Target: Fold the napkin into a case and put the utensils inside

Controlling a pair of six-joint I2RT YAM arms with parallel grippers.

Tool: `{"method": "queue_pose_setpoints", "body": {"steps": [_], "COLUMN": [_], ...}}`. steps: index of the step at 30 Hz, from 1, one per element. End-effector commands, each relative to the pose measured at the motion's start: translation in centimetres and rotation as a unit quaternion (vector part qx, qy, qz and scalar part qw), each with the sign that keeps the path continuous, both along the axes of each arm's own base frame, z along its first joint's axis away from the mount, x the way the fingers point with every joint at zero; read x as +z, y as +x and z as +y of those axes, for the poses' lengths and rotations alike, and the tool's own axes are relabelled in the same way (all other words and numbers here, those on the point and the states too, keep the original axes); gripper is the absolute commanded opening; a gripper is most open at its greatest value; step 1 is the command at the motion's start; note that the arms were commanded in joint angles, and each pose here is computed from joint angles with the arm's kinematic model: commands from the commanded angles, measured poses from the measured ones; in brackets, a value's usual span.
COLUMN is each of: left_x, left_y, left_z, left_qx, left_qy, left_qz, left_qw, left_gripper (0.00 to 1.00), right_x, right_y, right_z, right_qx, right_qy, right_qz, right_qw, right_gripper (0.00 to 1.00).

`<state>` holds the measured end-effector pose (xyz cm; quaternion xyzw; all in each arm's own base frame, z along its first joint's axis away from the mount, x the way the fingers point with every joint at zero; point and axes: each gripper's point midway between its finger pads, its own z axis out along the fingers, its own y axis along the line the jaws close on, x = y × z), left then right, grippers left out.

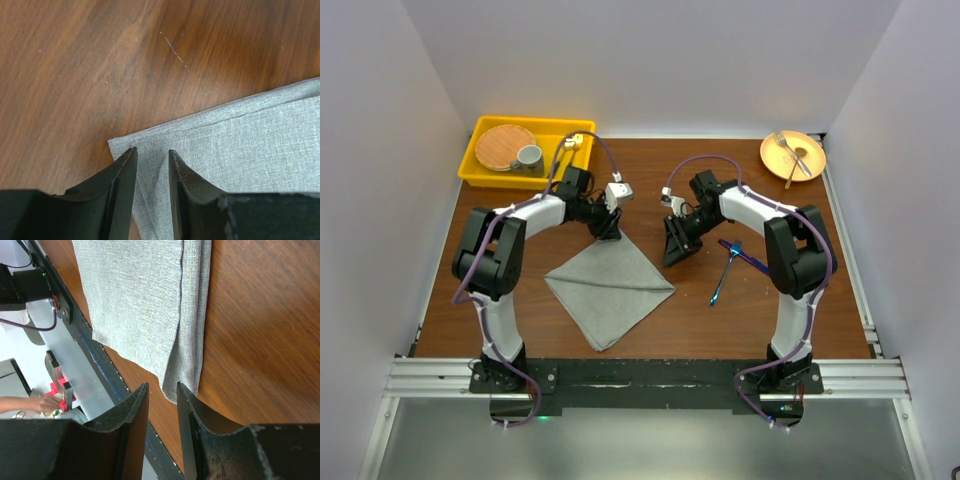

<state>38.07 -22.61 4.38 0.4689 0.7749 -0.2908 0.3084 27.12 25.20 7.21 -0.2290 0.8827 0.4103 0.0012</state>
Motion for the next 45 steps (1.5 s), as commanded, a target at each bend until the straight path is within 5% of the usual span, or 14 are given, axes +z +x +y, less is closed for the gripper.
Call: {"method": "queue_pose_setpoints", "body": {"steps": [1,5,13,23,31,42,45], "left_x": [0.6,0.1,0.9,0.5,-0.7,1.1,1.9], "left_y": [1.9,2.0,2.5,3.4,2.6,2.8,3.3], "left_z": [-0.9,-1.0,-1.3,-0.9,-0.8,-1.0,-0.8], "left_qx": [-0.001,-0.008,-0.01,0.007,-0.002,-0.003,0.003], "left_qy": [-0.011,-0.006,-0.012,0.0,0.004,-0.01,-0.017], "left_qz": [-0.02,-0.019,-0.029,-0.028,-0.005,-0.023,-0.031], "left_qw": [1.0,1.0,0.999,1.0,1.0,1.0,0.999], "left_gripper": [0.36,0.34,0.11,0.37,0.34,0.01,0.0], "right_x": [1.4,1.1,1.2,0.9,1.0,0.9,0.9], "right_y": [0.1,0.1,0.3,0.3,0.3,0.3,0.3], "right_z": [0.8,0.8,0.9,0.8,0.8,0.9,1.0], "right_qx": [0.003,0.003,0.005,0.004,0.004,0.005,0.006], "right_qy": [0.025,0.024,0.023,0.021,0.022,0.023,0.025], "right_qz": [-0.002,0.004,0.001,0.004,0.004,0.006,0.006], "right_qw": [1.0,1.0,1.0,1.0,1.0,1.0,1.0], "right_gripper": [0.33,0.34,0.33,0.34,0.34,0.34,0.34]}}
